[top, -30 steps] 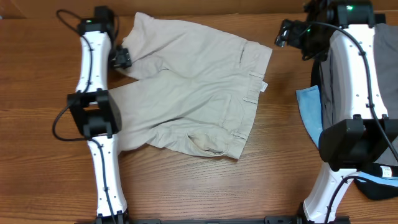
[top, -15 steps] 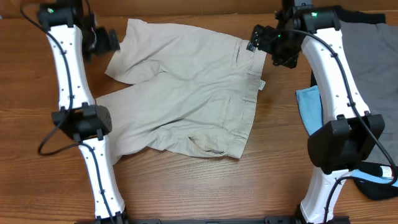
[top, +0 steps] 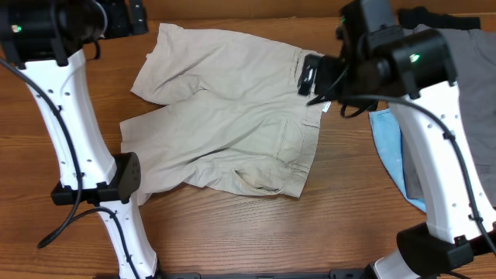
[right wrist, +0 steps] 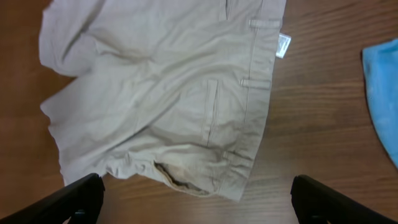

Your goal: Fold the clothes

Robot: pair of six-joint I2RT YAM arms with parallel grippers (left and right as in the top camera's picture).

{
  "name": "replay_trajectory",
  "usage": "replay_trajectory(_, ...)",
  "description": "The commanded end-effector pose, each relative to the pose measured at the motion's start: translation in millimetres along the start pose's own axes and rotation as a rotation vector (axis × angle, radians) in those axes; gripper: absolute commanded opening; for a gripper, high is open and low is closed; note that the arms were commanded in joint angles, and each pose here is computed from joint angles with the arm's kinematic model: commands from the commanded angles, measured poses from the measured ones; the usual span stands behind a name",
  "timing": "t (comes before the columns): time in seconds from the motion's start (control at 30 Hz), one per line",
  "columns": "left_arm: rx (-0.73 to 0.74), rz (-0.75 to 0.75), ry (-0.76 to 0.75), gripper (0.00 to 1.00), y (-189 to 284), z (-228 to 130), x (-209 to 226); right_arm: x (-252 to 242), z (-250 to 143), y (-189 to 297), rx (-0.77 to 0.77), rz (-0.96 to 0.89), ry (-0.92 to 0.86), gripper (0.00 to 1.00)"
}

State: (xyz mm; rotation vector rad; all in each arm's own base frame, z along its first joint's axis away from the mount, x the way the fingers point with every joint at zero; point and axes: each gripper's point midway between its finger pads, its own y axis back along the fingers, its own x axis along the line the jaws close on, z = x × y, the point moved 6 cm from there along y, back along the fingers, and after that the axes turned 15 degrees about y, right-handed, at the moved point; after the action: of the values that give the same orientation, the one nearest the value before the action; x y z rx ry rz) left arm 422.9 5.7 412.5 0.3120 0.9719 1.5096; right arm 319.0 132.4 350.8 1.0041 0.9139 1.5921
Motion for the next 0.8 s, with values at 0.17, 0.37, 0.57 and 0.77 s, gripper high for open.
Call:
replay_trajectory(0.17,0.033,0.028,-0.122,1.00,-9.1,-8.5,-9.6,11.6,-34.4,-70.9,0.146,-0.073,-0.027,1.00)
replay_trajectory(0.37,0.168,0.058,-0.131,1.00,-40.0,-24.0,-3.0,6.4,-67.3,-138.0,0.259,-0.020,-0.044,1.00)
replay_trajectory(0.57,0.365,0.061,-0.146,1.00,-76.3,-60.0,-11.7,-0.5,-87.0,-160.6,0.308,-0.016,-0.047,1.00)
replay_trajectory(0.77,0.364,0.097,-0.183,1.00,-61.6,-68.2,-17.9,-3.1,-115.0,-195.2,0.353,0.069,-0.007,1.00)
